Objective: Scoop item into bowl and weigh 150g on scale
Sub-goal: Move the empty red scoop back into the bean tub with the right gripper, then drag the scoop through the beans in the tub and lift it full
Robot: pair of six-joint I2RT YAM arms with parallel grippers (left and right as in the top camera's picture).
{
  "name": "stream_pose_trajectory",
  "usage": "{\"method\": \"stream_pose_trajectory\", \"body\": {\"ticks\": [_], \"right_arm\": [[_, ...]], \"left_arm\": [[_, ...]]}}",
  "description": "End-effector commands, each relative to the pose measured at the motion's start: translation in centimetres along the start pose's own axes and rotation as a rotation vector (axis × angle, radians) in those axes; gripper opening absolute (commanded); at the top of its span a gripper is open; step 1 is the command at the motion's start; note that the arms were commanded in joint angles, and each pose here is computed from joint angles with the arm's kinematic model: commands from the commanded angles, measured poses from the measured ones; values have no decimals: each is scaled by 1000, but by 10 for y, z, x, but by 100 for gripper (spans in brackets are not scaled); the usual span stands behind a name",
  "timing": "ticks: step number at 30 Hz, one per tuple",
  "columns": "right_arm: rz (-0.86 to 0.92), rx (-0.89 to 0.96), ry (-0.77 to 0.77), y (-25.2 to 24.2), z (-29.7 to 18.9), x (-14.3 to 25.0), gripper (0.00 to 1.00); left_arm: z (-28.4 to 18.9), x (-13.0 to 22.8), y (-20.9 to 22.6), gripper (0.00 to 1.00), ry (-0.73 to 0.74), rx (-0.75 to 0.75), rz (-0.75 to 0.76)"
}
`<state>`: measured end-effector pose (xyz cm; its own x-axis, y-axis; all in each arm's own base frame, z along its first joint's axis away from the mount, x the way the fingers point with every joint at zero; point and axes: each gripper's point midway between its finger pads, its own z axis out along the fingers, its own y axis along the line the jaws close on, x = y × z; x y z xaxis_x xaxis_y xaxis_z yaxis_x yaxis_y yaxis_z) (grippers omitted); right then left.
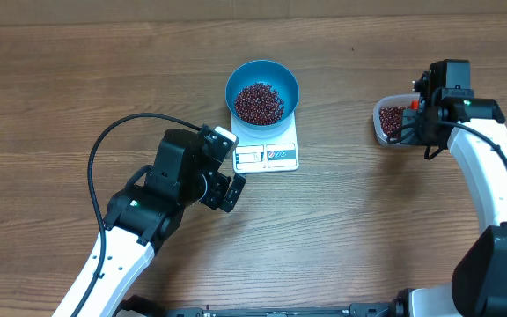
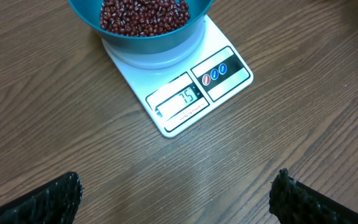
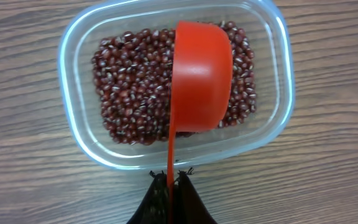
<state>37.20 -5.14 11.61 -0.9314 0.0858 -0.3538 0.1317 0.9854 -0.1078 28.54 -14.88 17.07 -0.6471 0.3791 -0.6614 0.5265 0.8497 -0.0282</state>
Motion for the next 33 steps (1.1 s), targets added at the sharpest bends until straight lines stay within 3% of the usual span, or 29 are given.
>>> {"method": "stream_pose_trajectory", "body": {"ticks": [1, 11, 33], "right_arm": [[21, 49, 14, -11, 8, 1, 4], [111, 70, 60, -26, 33, 6, 4], [99, -280, 107, 31, 43, 11, 4]], "left_arm": [[2, 3, 2, 99, 10, -9, -10], [2, 3, 2, 100, 10, -9, -10], [2, 3, 2, 100, 11, -9, -10]]}}
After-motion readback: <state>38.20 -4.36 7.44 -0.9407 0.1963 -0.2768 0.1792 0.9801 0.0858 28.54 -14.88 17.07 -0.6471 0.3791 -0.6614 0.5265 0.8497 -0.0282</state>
